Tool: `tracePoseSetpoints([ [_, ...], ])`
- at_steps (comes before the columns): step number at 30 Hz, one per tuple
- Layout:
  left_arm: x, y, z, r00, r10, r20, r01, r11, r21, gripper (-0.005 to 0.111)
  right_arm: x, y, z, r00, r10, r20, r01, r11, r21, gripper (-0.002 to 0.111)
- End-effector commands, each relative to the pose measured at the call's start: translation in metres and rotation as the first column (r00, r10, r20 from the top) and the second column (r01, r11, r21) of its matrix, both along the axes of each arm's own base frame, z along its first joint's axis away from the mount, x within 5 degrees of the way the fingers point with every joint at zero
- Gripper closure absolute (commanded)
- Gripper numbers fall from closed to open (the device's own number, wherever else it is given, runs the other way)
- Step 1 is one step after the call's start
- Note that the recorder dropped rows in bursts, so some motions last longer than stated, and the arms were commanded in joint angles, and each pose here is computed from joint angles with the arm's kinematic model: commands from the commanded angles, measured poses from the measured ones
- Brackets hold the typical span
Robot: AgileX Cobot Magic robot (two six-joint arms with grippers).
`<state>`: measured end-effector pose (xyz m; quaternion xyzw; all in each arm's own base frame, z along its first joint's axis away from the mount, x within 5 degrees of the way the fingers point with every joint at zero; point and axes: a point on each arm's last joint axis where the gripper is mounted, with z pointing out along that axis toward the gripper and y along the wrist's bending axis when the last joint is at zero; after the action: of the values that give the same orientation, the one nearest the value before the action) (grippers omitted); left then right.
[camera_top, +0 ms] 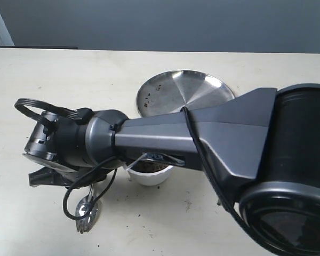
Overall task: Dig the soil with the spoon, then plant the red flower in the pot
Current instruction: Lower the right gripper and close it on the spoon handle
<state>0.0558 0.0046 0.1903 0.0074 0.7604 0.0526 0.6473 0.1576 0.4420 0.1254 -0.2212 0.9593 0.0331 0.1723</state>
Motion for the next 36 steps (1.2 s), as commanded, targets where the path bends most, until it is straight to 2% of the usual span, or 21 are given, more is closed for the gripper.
tracePoseSetpoints([
  [1,0.0,-0.001,0.002,1.0,-0.006,0.015,0.007,1.0,-0.009,0.106,0.003,-0.001,-0.002,1.0,-0.001,0.007,0.001,1.0,-0.009,0.082],
  [12,0.0,-0.001,0.002,1.0,-0.006,0.015,0.007,1.0,-0.009,0.106,-0.005,-0.001,0.031,0.999,0.024,0.048,-0.026,0.999,0.041,0.082],
  [16,0.0,-0.001,0.002,1.0,-0.006,0.015,0.007,1.0,-0.009,0.106,-0.021,0.007,0.032,0.996,0.069,0.052,-0.072,0.995,0.066,0.083],
  [20,0.0,-0.001,0.002,1.0,-0.006,0.015,0.007,1.0,-0.009,0.106,-0.035,0.018,0.032,0.983,0.168,0.073,-0.176,0.978,0.111,0.083],
  [29,0.0,-0.001,0.002,1.0,-0.006,0.015,0.007,1.0,-0.009,0.106,-0.031,0.016,0.009,0.992,0.122,-0.031,-0.118,0.989,0.094,0.083],
  [36,0.0,-0.001,0.002,1.0,-0.006,0.015,0.007,1.0,-0.009,0.106,-0.022,0.012,0.008,0.995,0.099,-0.03,-0.096,0.992,0.076,0.083],
])
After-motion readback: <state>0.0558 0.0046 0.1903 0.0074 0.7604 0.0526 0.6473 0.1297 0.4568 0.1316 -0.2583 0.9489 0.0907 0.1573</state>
